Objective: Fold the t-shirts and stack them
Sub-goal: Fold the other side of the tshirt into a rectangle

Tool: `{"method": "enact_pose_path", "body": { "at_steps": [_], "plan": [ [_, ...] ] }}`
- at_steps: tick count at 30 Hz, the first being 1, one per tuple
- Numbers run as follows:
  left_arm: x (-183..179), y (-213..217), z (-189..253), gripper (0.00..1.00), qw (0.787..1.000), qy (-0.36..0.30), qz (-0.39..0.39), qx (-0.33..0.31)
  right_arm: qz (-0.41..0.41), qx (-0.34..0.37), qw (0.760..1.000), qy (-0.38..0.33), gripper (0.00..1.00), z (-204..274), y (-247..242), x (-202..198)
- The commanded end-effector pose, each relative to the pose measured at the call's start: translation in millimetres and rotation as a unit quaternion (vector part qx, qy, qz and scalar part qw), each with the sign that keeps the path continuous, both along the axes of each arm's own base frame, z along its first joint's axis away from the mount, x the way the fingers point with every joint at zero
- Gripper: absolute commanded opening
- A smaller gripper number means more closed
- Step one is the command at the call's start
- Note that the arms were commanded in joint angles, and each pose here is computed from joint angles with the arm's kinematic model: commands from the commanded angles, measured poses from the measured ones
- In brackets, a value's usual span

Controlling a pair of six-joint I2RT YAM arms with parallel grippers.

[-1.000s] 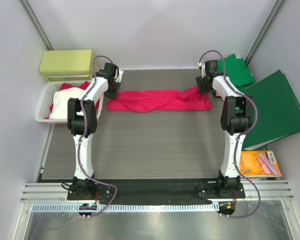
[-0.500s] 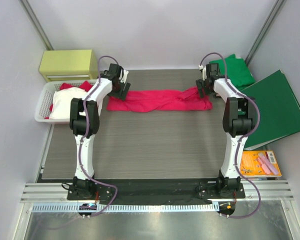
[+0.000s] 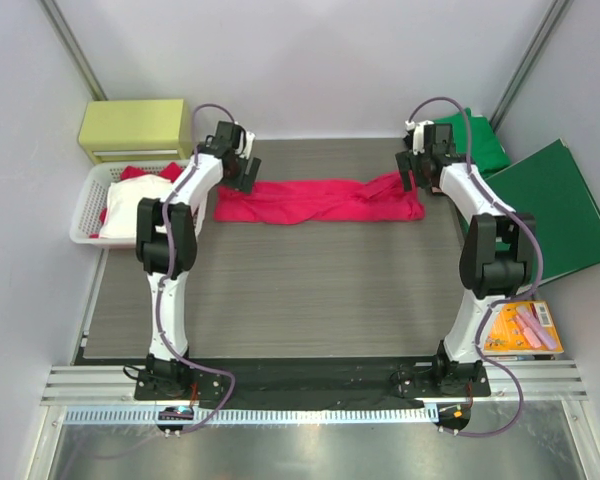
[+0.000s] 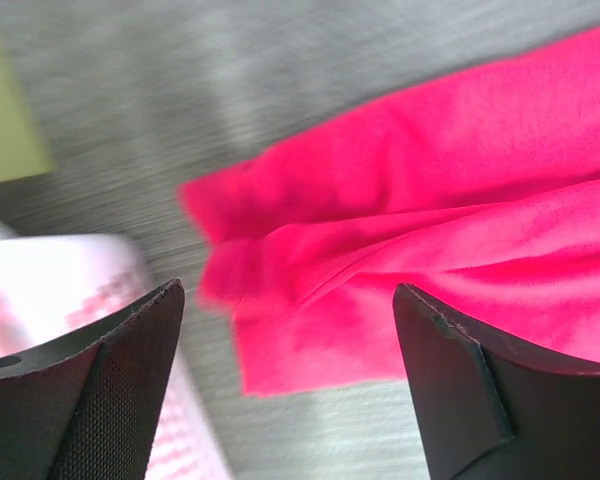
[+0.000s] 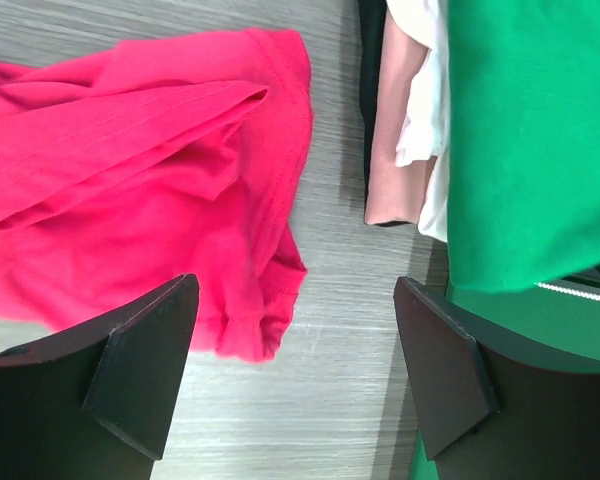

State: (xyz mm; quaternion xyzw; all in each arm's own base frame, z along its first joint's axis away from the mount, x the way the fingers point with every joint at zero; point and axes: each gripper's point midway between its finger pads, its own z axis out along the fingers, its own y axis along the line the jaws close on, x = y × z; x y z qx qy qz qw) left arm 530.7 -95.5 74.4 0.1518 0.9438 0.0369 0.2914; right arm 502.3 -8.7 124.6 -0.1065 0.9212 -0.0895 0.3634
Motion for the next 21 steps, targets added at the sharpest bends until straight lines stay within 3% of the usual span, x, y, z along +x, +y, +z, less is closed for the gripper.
{"method": "enact_pose_path", "body": {
  "at_steps": [1,7,11,15,21],
  "plan": [
    [13,27,95,0.87,0.993,-0.111,0.038,0.012,0.019,0.022,0.998,-0.06,0.85,42,9,-8],
    [-3,7,140,0.89,0.988,-0.148,0.025,-0.032,0.029,0.024,0.996,-0.077,0.86,52,10,-43],
    [-46,-24,108,0.88,0.995,-0.064,-0.011,-0.076,0.03,0.026,0.995,-0.095,0.86,65,10,-56],
    [-83,-51,80,0.89,0.996,-0.021,-0.048,-0.071,0.038,0.036,0.995,-0.085,0.86,61,15,-70],
    [-98,-65,39,0.88,0.996,0.028,-0.063,-0.056,0.05,0.06,0.996,-0.048,0.84,38,24,-77]
  ]
}}
